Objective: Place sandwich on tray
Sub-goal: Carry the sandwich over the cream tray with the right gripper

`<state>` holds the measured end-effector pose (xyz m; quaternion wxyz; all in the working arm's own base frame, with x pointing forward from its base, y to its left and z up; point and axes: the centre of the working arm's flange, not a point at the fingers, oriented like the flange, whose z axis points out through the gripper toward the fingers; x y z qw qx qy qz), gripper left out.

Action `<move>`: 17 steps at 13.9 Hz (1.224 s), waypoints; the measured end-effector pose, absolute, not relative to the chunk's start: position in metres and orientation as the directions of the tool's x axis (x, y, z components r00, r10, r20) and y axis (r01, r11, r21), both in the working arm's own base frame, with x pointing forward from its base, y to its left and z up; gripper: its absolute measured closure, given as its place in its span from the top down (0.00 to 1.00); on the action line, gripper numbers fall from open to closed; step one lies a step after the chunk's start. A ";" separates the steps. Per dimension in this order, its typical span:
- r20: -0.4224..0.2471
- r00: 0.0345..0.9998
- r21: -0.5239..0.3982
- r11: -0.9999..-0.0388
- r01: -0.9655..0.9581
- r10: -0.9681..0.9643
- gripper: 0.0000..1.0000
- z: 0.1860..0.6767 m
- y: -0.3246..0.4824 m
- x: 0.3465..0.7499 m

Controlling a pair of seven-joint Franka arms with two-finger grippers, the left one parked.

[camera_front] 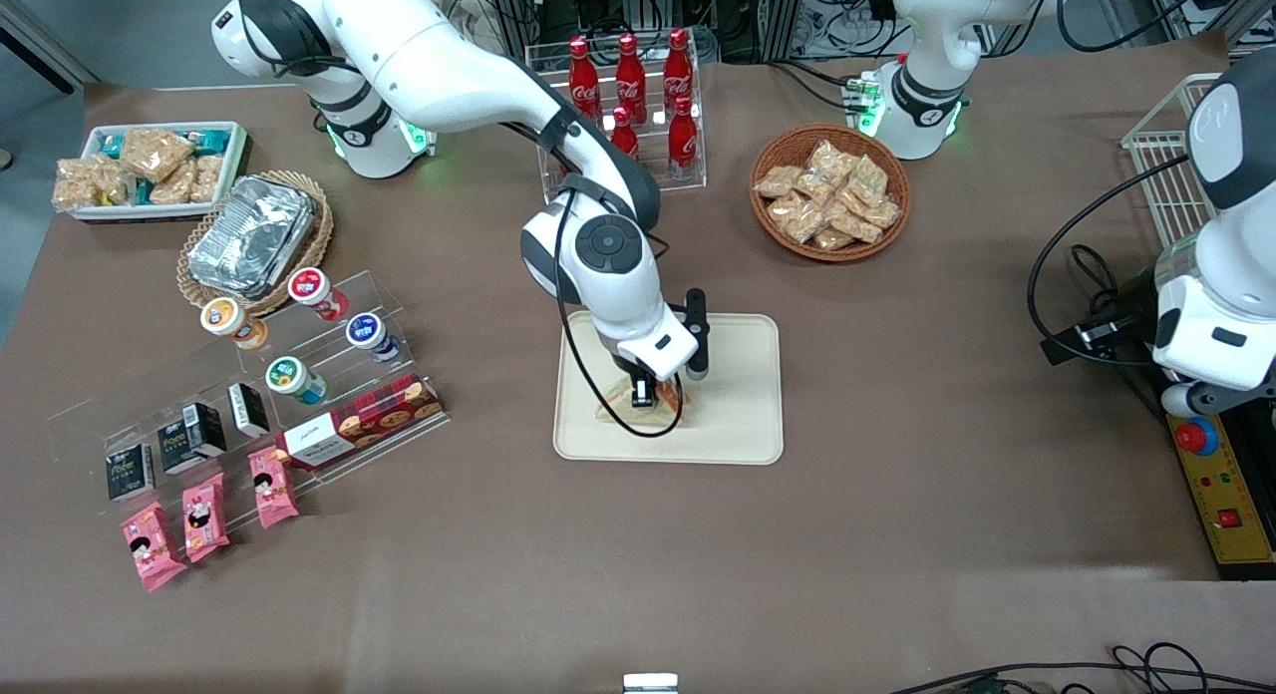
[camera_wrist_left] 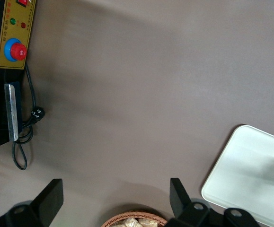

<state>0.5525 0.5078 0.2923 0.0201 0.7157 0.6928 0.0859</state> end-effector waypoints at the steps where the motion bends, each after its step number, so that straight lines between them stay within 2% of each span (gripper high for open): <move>1: 0.094 0.026 0.154 -0.040 0.987 0.995 0.48 0.282 0.505 0.556; 7: 0.082 0.022 0.156 -0.034 0.987 0.996 0.51 0.252 0.503 0.561; 12: 0.094 0.019 0.165 -0.034 0.986 0.995 0.95 0.259 0.507 0.562; 13: 0.102 0.024 0.164 -0.040 0.986 0.994 1.00 0.263 0.508 0.562; 17: 0.142 0.166 0.080 -0.178 0.981 0.976 1.00 0.304 0.499 0.568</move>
